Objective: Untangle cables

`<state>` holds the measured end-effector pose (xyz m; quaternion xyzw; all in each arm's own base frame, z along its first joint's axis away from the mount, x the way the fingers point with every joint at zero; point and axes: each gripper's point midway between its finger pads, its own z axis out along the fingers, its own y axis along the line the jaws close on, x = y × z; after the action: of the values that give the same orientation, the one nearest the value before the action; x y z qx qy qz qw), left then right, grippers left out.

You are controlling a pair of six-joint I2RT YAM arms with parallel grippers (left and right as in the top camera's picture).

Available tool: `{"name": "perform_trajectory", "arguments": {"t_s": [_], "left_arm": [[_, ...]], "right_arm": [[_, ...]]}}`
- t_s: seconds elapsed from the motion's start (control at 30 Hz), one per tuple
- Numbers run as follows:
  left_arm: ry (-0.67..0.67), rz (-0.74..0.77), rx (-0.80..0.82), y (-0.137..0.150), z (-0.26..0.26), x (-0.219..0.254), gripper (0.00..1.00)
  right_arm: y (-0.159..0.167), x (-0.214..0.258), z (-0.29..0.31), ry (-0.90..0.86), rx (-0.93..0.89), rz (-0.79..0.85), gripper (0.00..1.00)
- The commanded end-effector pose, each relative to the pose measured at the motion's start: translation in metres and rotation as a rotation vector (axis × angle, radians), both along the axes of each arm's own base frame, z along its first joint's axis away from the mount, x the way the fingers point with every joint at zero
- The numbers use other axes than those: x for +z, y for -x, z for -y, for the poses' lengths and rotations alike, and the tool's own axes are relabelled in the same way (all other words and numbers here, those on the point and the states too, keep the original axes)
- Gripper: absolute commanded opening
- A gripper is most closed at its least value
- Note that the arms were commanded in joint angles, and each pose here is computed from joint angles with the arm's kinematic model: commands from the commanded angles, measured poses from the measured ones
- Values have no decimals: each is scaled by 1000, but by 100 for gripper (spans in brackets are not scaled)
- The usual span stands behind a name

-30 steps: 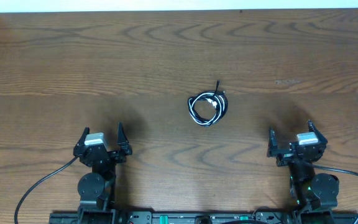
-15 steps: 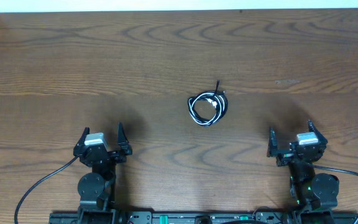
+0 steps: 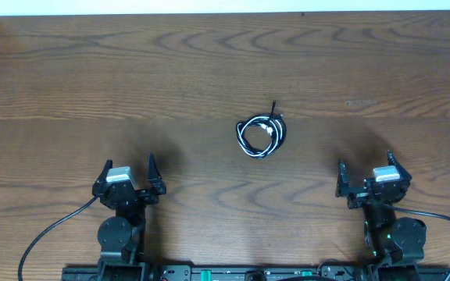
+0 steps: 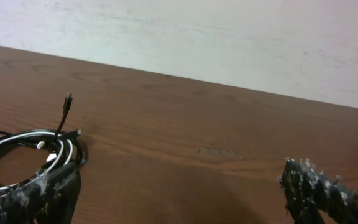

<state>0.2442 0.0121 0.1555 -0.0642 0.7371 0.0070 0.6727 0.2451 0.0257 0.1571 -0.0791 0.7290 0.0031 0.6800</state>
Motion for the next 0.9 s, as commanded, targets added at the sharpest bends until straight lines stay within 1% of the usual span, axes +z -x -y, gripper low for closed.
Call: {"name": "perform_trajectory", "arguments": {"t_s": [0.0, 0.1, 0.2, 0.3, 0.53, 0.7, 0.87], "left_arm": [[-11, -60, -21, 1, 4, -19, 92], [-11, -61, -21, 1, 4, -19, 92], [-11, -61, -21, 1, 4, -19, 92], [-11, -66, -21, 1, 4, -17, 92], [-15, -124, -21, -2, 4, -11, 92], [-16, -163, -25, -8, 5, 4, 92], [-10, -202, -84, -19, 16, 25, 92]], "right_arm": [[0, 0, -2, -16, 10, 0, 99], [1, 0, -4, -20, 16, 0, 99], [1, 0, -4, -69, 15, -5, 99], [2, 1, -12, -91, 62, -8, 99], [4, 5, -18, -116, 96, -5, 99], [5, 15, -21, -117, 114, 3, 99], [3, 23, -27, -118, 146, -29, 99]]}}
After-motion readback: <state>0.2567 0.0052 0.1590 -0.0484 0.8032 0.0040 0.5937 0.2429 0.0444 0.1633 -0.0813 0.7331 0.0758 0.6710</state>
